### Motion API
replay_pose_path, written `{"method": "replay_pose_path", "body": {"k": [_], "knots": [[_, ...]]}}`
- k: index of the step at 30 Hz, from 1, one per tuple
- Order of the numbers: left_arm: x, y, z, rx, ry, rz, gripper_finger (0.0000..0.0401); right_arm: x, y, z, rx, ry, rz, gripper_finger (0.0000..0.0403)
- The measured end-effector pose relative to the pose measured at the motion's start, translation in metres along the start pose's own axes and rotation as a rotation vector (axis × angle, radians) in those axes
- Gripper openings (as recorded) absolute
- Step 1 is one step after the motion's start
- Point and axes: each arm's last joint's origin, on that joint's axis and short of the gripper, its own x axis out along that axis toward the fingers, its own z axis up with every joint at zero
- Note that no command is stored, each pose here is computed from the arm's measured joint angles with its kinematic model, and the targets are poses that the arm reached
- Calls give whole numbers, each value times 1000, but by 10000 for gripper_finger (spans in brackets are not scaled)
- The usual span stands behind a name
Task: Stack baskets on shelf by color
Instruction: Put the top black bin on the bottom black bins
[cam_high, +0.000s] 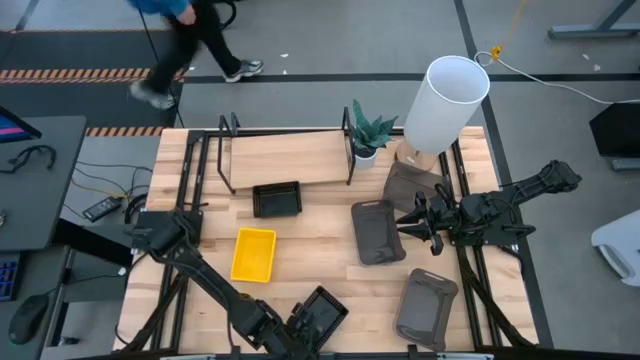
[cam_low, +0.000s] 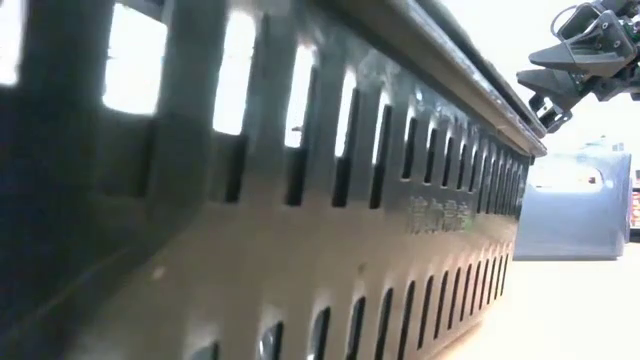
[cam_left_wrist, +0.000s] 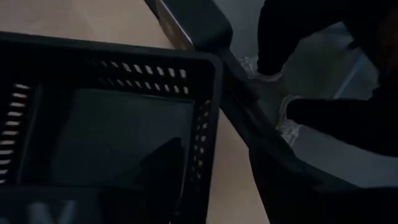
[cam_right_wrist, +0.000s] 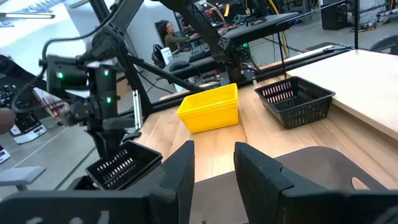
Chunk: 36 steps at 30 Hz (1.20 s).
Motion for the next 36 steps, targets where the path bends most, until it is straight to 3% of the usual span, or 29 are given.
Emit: {"method": "replay_pose_path", "body": {"k": [9, 17, 23, 31, 36], "knots": [[6, 10, -6, -33, 44, 122, 155, 0, 0, 0, 0, 0, 0, 119], [7, 45, -16, -278, 159, 215, 111, 0, 0, 0, 0, 0, 0, 119], [8, 71, -18, -387, 166, 248, 92, 0, 0, 0, 0, 0, 0, 119], [9, 104, -21, -677, 163, 247, 73, 0, 0, 0, 0, 0, 0, 119], [8, 117, -22, -718, 157, 266, 81, 0, 0, 0, 0, 0, 0, 119]]}}
